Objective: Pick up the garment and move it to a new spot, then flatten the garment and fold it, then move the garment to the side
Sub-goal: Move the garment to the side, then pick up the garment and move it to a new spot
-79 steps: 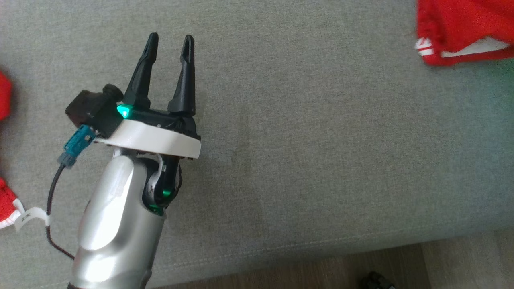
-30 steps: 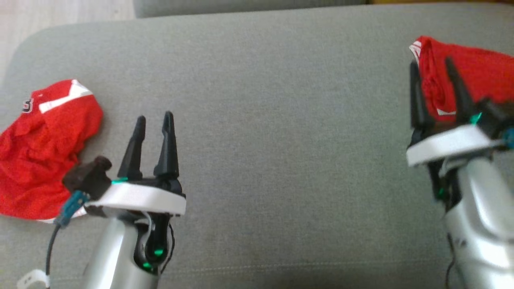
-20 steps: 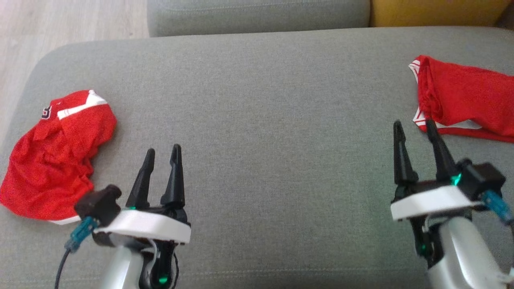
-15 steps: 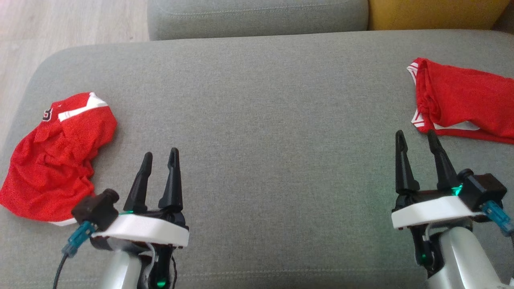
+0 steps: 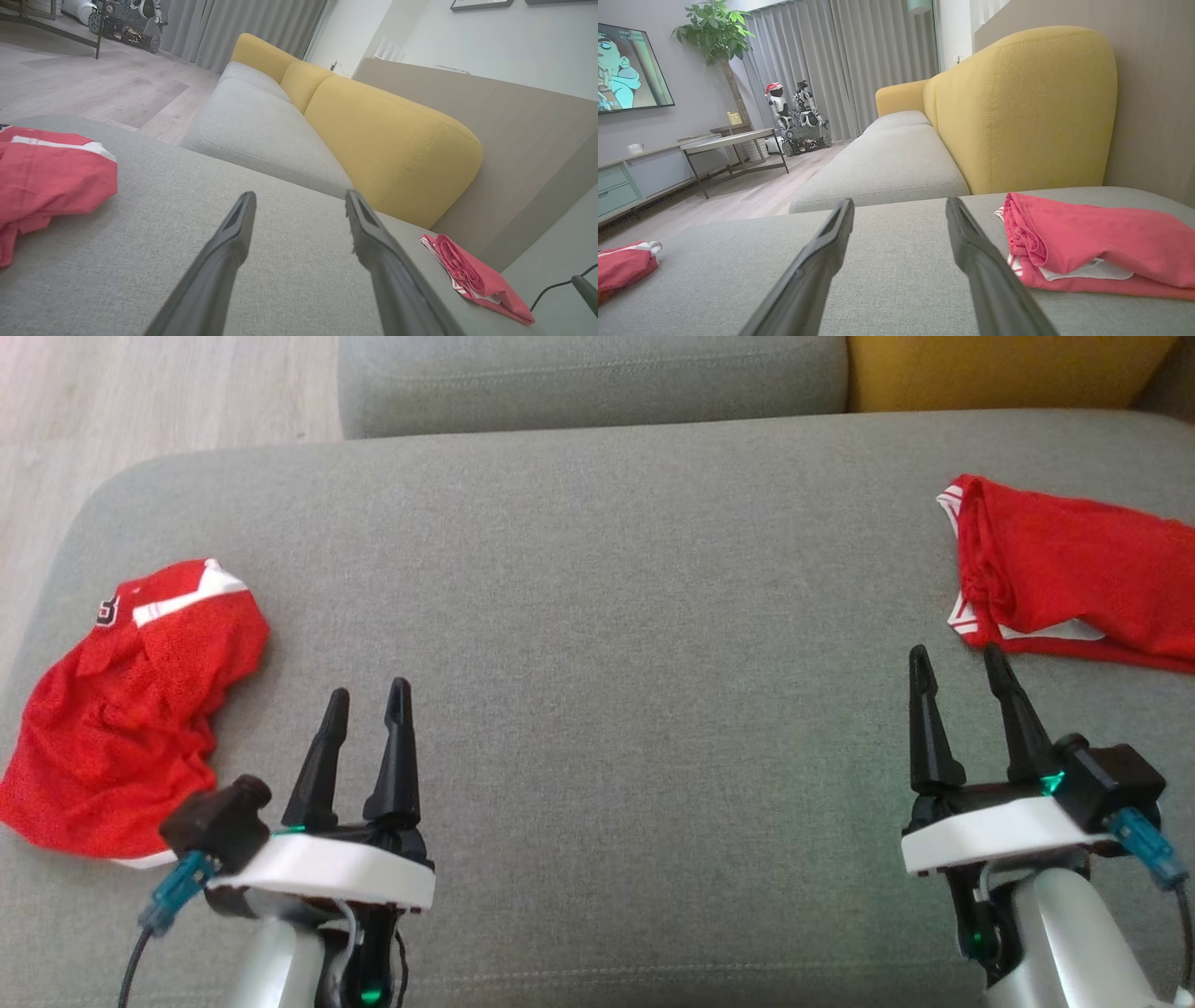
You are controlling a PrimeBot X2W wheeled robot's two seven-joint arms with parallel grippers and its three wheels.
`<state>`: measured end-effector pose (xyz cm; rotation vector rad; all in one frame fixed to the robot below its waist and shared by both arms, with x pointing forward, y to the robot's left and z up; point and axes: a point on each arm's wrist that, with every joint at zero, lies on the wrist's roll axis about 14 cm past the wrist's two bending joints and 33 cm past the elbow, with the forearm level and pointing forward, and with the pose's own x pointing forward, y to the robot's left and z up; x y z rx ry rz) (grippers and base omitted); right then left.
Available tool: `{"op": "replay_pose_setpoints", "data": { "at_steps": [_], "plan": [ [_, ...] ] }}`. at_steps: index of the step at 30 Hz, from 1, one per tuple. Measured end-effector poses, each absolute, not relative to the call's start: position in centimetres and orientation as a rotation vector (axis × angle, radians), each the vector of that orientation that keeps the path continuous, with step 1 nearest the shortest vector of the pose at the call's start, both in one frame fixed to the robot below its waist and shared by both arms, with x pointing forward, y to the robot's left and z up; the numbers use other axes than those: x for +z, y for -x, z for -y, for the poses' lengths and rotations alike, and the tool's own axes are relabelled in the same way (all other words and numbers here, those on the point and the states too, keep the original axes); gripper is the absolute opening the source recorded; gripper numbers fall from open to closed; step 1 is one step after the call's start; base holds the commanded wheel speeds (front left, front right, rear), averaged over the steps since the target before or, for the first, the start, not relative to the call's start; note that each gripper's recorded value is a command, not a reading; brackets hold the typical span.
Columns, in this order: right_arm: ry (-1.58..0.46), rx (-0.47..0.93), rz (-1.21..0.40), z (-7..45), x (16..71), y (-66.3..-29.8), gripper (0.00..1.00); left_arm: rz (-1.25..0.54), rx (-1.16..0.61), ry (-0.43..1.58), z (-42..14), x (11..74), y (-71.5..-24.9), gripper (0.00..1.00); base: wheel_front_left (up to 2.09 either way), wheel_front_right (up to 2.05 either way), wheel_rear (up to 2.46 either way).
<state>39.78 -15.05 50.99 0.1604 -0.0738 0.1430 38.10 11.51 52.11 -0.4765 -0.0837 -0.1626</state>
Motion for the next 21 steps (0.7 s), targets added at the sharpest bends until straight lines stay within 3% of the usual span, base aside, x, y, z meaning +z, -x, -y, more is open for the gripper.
{"op": "replay_pose_setpoints", "data": {
  "at_steps": [15,21],
  "plan": [
    [-0.162,0.158,0.055,14.3,50.3,-40.2,1.0,0.07,-0.148,0.476,-11.9,51.5,-38.1,1.0,0.0,0.0,0.0],
    [-0.176,0.255,0.032,10.8,49.7,-41.2,1.0,0.098,-0.063,0.479,-14.8,51.9,-37.6,1.0,0.0,0.0,0.0]
  ]
}}
